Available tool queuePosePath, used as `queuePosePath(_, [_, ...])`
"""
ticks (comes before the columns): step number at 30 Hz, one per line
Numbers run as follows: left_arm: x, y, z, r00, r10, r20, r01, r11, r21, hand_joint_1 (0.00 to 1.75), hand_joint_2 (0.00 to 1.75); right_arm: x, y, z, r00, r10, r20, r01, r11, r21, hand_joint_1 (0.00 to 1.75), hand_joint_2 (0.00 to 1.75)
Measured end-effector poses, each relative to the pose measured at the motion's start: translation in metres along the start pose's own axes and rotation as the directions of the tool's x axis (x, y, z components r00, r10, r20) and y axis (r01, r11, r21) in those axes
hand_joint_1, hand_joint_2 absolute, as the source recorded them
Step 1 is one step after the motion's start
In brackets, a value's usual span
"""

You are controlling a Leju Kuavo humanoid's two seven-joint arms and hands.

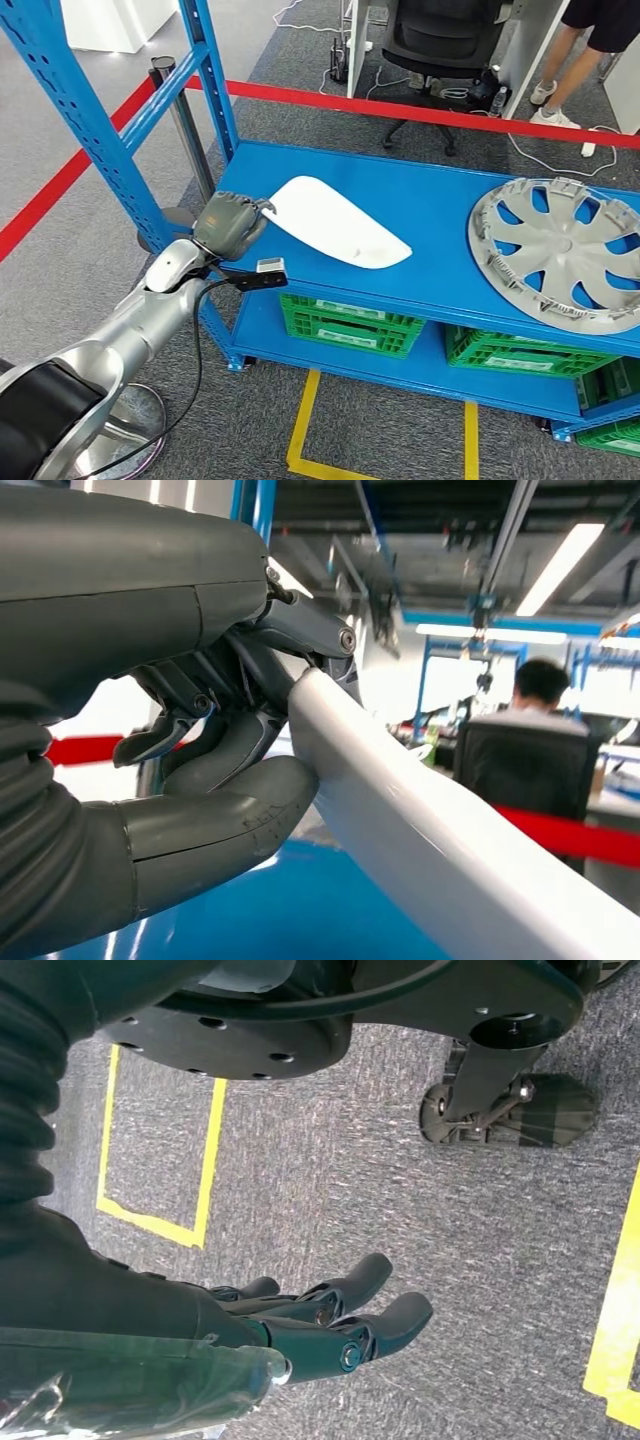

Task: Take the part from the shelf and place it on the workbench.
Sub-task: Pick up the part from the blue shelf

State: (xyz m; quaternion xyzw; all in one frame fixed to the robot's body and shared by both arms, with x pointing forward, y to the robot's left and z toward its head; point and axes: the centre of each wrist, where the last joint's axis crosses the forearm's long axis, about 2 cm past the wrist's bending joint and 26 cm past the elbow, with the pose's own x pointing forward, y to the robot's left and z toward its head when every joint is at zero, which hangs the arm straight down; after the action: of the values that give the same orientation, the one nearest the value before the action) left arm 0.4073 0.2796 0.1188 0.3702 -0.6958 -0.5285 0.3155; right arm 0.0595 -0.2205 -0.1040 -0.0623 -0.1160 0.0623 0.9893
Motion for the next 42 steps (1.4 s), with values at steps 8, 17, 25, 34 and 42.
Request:
queuePosePath(8, [0.03, 0.021, -0.019, 0.994, -0.057, 0.09, 0.044, 0.989, 0.14, 1.75, 1.75, -0.004, 0.0, 0.0, 0.999, -0.024, -0.021, 0.024, 1.0, -0.013, 0.0, 1.75])
queuePosePath(17, [0.054, 0.044, -0.029, 0.98, -0.091, 0.177, 0.043, 0.965, 0.259, 1.75, 1.75, -0.006, 0.0, 0.0, 0.999, -0.032, -0.029, 0.032, 0.999, -0.016, 0.0, 1.75])
queuePosePath(25, [0.067, 0.055, -0.032, 0.97, -0.108, 0.219, 0.036, 0.951, 0.308, 1.75, 1.75, -0.006, 0.0, 0.0, 0.999, -0.036, -0.03, 0.036, 0.999, -0.016, 0.0, 1.75])
queuePosePath(34, [0.069, 0.057, -0.031, 0.965, -0.115, 0.235, 0.037, 0.949, 0.314, 1.75, 1.75, -0.007, 0.0, 0.0, 0.999, -0.038, -0.031, 0.038, 0.999, -0.017, 0.0, 1.75])
queuePosePath(42, [0.073, 0.062, -0.033, 0.96, -0.122, 0.254, 0.031, 0.941, 0.336, 1.75, 1.75, -0.007, 0.0, 0.0, 0.999, -0.04, -0.028, 0.04, 0.999, -0.018, 0.0, 1.75])
